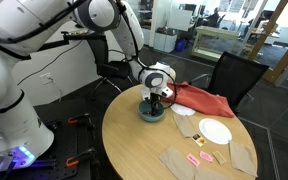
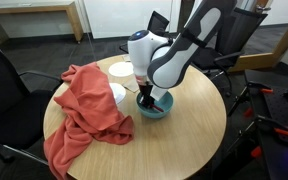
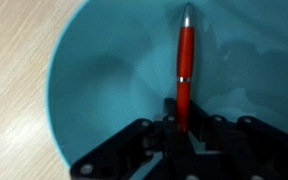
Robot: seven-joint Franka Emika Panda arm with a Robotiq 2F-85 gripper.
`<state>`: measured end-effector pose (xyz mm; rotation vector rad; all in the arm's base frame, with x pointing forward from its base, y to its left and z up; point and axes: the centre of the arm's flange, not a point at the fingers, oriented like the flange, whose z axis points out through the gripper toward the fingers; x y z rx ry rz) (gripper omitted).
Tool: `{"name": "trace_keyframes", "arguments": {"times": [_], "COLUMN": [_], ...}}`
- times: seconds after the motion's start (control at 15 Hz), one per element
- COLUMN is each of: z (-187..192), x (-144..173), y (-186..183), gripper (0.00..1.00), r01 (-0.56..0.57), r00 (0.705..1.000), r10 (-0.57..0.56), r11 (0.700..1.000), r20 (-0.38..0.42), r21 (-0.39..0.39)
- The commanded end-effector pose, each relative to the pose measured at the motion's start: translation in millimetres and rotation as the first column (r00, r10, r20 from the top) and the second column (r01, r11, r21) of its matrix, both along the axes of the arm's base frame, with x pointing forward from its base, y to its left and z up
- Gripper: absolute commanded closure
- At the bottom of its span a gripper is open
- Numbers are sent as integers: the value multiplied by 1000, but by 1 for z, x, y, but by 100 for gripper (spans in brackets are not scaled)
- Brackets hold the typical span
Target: Take the red pen out of the blue bowl
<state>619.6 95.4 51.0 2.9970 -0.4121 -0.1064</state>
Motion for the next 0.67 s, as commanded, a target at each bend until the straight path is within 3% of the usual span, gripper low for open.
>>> {"name": "trace_keyframes", "arguments": {"times": [0.0, 0.6], "z": [29, 145], "x": [-5, -14], "y": [11, 36], "gripper": [96, 96], "r01": [9, 63], "r00": [999, 983], "r10": [-9, -62], "r11": [1000, 998], "r20": [38, 171], "r21": [-10, 2]}}
